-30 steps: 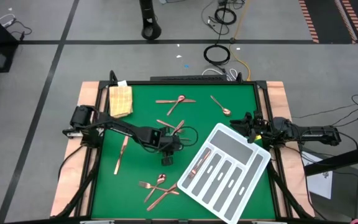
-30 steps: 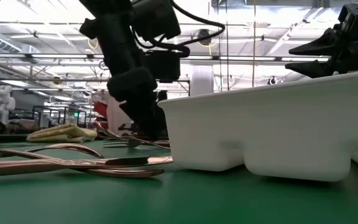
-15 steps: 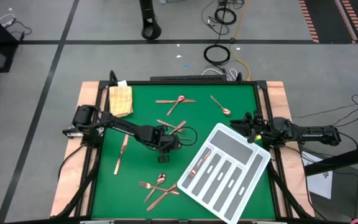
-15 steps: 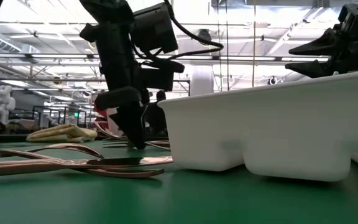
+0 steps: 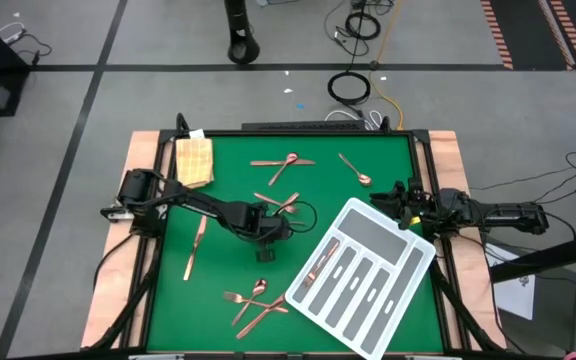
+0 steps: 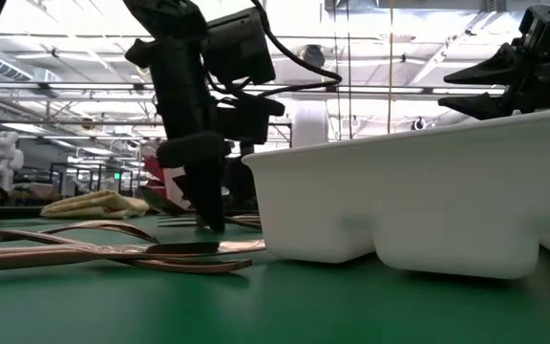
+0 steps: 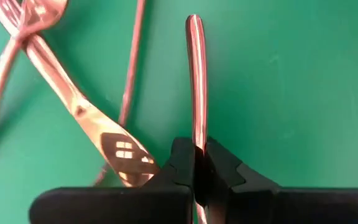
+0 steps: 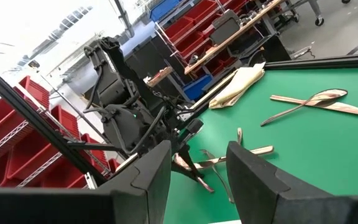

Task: Sort silverware
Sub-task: Put the bronze spoon into the silverware tray

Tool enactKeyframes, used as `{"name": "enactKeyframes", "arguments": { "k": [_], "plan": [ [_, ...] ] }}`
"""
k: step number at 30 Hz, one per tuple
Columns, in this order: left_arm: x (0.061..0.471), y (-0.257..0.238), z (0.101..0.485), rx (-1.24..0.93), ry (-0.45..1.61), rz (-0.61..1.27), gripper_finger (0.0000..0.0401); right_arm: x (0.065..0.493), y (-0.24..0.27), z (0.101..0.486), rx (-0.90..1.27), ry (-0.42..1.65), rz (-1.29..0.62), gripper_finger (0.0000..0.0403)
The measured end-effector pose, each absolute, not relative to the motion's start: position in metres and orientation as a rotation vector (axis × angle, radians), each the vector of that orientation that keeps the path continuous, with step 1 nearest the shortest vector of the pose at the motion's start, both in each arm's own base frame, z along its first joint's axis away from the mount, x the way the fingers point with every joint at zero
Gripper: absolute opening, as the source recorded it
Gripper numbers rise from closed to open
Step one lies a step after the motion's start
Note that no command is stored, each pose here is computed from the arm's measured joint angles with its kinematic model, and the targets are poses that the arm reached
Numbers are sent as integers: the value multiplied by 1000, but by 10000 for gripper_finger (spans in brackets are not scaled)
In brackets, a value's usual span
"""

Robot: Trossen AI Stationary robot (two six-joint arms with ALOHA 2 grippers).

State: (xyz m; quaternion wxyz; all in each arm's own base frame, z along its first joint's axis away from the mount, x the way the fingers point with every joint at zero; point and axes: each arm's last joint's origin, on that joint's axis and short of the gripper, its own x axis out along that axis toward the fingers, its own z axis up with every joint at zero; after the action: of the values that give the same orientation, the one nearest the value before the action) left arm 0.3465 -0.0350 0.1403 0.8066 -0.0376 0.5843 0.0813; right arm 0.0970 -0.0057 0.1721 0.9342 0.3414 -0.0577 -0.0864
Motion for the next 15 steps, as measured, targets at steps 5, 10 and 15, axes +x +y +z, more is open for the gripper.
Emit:
{"name": "enactKeyframes", "arguments": {
  "k": [5,10,15],
  "plan": [
    [358,-37,177,-231,1135,216,8,97,-6,172,698,-118,-176,144],
    [374,-39,223,-369,975,252,8,97,-6,172,698,-118,-177,144],
    [395,-46,266,-491,701,221,8,97,-6,172,704,-118,-177,144]
  ]
}}
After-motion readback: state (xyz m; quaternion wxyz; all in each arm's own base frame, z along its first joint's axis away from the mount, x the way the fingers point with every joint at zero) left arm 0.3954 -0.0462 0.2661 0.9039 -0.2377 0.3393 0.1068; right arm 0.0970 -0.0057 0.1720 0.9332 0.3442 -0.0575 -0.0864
